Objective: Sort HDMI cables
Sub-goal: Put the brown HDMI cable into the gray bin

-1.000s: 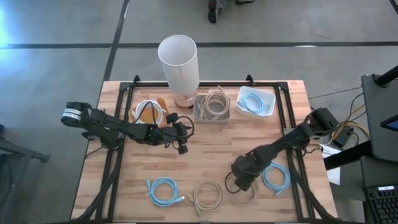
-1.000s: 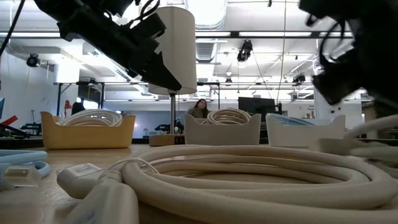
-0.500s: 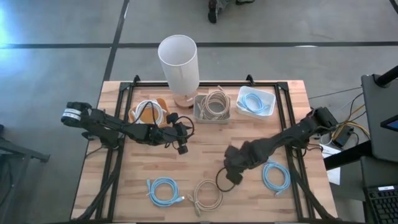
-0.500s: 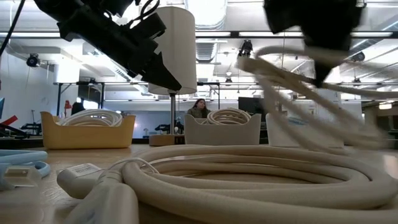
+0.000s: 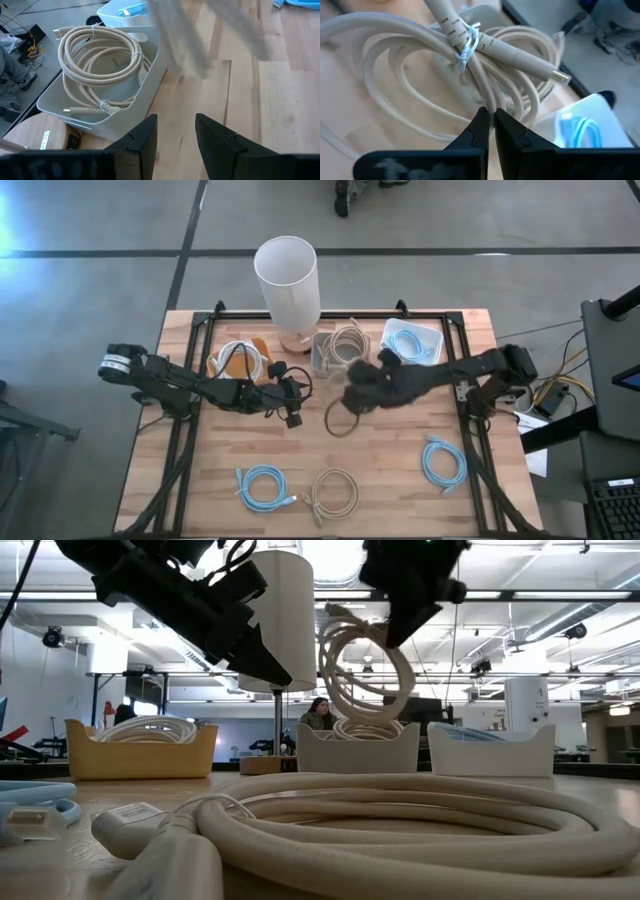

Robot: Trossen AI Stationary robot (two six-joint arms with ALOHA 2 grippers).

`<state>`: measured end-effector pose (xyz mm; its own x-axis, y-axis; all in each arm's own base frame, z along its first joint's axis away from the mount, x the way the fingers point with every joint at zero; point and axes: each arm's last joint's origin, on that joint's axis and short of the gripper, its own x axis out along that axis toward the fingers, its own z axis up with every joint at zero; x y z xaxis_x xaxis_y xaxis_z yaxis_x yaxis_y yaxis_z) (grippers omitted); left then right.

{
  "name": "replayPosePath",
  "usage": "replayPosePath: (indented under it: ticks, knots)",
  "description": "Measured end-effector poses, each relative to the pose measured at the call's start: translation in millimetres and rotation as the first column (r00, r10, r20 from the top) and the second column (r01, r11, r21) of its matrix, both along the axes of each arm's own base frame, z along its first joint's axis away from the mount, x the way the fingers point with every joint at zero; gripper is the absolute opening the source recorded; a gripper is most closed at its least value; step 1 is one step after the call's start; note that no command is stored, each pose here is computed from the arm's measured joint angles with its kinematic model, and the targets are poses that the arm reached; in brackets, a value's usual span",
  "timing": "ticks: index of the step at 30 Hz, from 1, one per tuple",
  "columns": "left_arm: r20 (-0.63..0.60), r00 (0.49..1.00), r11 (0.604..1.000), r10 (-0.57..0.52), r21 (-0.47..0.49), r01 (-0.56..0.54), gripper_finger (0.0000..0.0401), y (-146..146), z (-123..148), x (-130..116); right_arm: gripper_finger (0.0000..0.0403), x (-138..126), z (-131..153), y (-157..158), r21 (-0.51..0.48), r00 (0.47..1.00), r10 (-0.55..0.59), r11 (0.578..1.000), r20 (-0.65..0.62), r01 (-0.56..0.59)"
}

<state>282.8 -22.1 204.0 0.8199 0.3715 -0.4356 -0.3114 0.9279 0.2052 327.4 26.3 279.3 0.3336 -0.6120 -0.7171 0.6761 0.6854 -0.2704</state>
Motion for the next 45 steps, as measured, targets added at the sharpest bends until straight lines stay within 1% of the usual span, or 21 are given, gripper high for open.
replayPosePath:
  ticks: [10, 12, 15, 17, 27, 30, 32, 34, 36, 40, 45]
  knots:
    - [-0.011, 1.000, 1.000, -0.013, 0.024, 0.013, 0.0140, 0.0, 0.0, 0.0, 0.0013, 11.7, 0.5, -80.0, -0.031, 0.987, -0.141, 0.989, 0.077, 0.144]
    - [-0.011, 1.000, 1.000, -0.013, 0.025, 0.013, 0.0140, 0.0, 0.0, 0.0, 0.0013, 11.9, -3.9, -93.9, -0.006, 0.983, -0.172, 0.985, 0.070, 0.173]
    - [-0.015, 1.000, 0.999, -0.015, 0.029, 0.016, 0.0140, 0.0, -0.2, -0.1, 0.0013, 13.2, -13.6, -108.9, 0.091, 0.981, -0.186, 0.979, 0.050, 0.181]
    - [-0.022, 1.000, 0.999, -0.015, 0.030, 0.016, 0.0140, 0.0, -0.7, -0.4, 0.0013, 13.5, -17.7, -113.5, 0.111, 0.983, -0.182, 0.978, 0.034, 0.177]
    - [-0.031, 0.999, 0.999, -0.024, 0.047, 0.025, 0.0140, 0.1, -0.8, -0.4, 0.0013, 15.7, -17.6, -114.5, 0.104, 0.984, -0.173, 0.980, 0.031, 0.169]
    - [-0.031, 0.999, 0.999, -0.024, 0.047, 0.025, 0.0140, 0.1, -0.8, -0.4, 0.0013, 13.9, -20.0, -120.5, 0.077, 0.978, -0.208, 0.976, 0.032, 0.205]
    - [-0.031, 0.999, 0.999, -0.024, 0.047, 0.025, 0.0140, 0.1, -0.8, -0.4, 0.0013, 11.7, -24.8, -128.3, 0.064, 0.960, -0.274, 0.960, 0.049, 0.271]
    - [-0.031, 0.999, 0.999, -0.024, 0.047, 0.025, 0.0140, 0.1, -0.8, -0.4, 0.0013, 13.0, -33.4, -135.5, 0.081, 0.947, -0.315, 0.947, 0.064, 0.310]
    - [-0.032, 0.999, 0.999, -0.024, 0.047, 0.025, 0.0140, 0.2, -0.9, -0.5, 0.0013, 14.7, -43.0, -140.1, 0.099, 0.948, -0.316, 0.945, 0.040, 0.311]
    - [-0.038, 0.999, 0.999, -0.023, 0.047, 0.025, 0.0140, 0.2, -1.3, -0.8, 0.0013, 21.1, -59.4, -142.1, 0.091, 0.957, -0.288, 0.953, -0.019, 0.289]
    - [-0.038, 0.999, 0.999, -0.023, 0.047, 0.025, 0.0140, 0.2, -1.3, -0.8, 0.0013, 24.0, -69.9, -143.3, 0.089, 0.958, -0.281, 0.954, -0.056, 0.285]
